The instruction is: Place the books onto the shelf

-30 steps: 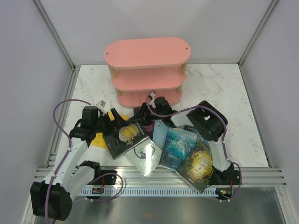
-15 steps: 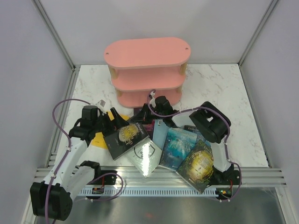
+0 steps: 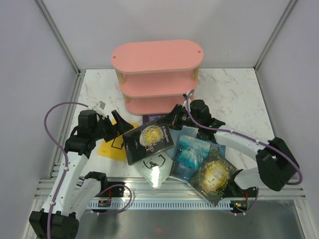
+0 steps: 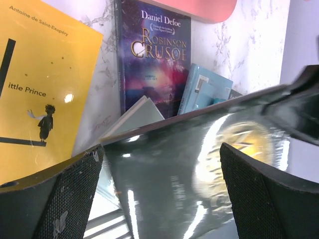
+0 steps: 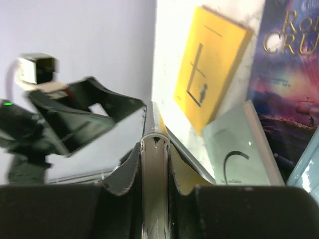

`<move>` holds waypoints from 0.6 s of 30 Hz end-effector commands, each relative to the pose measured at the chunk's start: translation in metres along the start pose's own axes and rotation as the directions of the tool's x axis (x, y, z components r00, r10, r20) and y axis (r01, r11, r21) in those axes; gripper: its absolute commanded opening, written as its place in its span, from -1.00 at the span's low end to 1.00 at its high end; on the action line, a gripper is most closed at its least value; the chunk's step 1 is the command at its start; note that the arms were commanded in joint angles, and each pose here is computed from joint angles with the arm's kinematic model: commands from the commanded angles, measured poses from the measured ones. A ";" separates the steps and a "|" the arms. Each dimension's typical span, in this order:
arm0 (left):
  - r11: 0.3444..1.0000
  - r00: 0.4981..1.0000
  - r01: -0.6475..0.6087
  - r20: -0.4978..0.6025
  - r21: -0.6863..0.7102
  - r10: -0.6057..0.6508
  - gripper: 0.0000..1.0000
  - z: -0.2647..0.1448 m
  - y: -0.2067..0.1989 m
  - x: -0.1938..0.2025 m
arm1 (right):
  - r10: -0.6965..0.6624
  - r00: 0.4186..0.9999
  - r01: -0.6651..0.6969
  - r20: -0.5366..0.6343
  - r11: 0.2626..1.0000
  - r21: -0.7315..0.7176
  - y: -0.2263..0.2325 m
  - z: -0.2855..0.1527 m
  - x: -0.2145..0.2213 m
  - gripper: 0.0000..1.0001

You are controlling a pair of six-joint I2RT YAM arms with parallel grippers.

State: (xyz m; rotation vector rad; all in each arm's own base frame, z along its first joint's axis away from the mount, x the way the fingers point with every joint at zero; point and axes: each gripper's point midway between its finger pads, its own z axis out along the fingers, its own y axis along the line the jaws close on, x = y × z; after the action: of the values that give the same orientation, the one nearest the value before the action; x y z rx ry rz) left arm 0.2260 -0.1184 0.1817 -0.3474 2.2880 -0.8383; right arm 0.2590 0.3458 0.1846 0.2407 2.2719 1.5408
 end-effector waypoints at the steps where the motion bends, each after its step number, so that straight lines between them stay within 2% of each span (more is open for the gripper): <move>1: 0.999 1.000 0.026 0.000 0.035 -0.026 1.00 -0.012 -0.009 0.004 | 0.054 0.992 -0.043 0.112 0.994 -0.099 0.046 -0.038 -0.030 -1.00; 3: 0.997 0.999 0.038 0.018 0.068 -0.039 1.00 -0.015 -0.015 0.004 | 0.060 0.987 -0.042 0.152 0.992 -0.119 0.058 -0.055 -0.043 -1.00; 8: 0.952 0.996 0.065 0.034 0.299 -0.079 0.99 -0.035 -0.054 0.011 | 0.074 0.983 -0.045 0.170 0.984 -0.170 0.079 -0.078 -0.054 -1.00; 11: 0.886 0.993 0.094 0.025 0.454 -0.118 1.00 -0.047 -0.078 0.013 | 0.085 0.981 -0.050 0.175 0.979 -0.199 0.090 -0.087 -0.055 -1.00; 12: 0.861 0.986 0.147 -0.002 0.487 -0.168 0.99 -0.050 -0.084 0.014 | 0.091 0.980 -0.053 0.176 0.977 -0.208 0.093 -0.089 -0.056 -1.00; 13: 0.829 0.988 0.133 -0.001 0.544 -0.157 1.00 -0.049 -0.088 0.016 | 0.095 0.980 -0.055 0.172 0.973 -0.224 0.097 -0.092 -0.055 -1.00; 15: 0.804 0.978 0.189 -0.035 0.563 -0.206 1.00 -0.044 -0.083 0.023 | 0.126 0.978 -0.077 0.165 0.957 -0.278 0.108 -0.097 -0.056 -1.00; 18: 0.817 0.974 0.213 -0.046 0.535 -0.224 1.00 -0.035 -0.071 0.031 | 0.155 0.978 -0.099 0.143 0.936 -0.339 0.121 -0.100 -0.057 -1.00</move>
State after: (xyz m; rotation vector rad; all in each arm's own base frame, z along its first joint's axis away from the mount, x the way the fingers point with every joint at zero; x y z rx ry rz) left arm 0.1868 -0.1625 0.2174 -0.3672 1.9607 -1.4124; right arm 0.2723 0.2837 0.2603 0.4823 2.0954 1.6043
